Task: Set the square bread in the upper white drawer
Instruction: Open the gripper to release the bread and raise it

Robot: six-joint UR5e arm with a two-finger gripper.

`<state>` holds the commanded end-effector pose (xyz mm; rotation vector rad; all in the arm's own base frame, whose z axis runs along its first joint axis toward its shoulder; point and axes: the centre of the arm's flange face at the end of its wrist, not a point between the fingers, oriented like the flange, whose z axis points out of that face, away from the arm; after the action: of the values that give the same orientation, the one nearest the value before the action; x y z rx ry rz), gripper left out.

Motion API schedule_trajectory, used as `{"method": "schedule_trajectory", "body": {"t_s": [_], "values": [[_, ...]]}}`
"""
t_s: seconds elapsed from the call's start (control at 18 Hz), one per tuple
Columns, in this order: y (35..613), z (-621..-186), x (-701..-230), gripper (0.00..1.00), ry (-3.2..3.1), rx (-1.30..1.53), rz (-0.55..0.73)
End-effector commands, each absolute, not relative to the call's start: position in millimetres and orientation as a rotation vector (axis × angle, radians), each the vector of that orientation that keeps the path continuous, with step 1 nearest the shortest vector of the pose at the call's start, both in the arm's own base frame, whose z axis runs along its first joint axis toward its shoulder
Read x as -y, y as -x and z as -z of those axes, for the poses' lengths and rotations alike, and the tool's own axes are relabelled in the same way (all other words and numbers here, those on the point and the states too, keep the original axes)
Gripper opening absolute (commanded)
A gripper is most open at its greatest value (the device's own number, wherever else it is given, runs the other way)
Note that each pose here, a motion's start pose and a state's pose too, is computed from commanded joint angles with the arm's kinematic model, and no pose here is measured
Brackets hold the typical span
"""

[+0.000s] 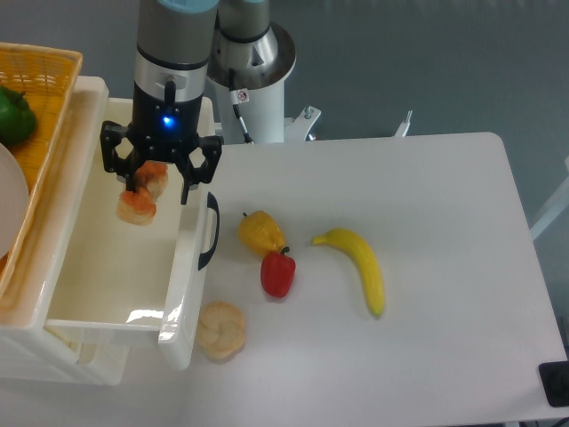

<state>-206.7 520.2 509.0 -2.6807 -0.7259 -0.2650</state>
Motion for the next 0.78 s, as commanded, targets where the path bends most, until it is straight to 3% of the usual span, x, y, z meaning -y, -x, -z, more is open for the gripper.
{"method": "schedule_trajectory", "body": {"t_s": [0.78], "values": [[202.9, -512.0, -515.3, 1.00, 2.695, 0.680, 0.205]]}}
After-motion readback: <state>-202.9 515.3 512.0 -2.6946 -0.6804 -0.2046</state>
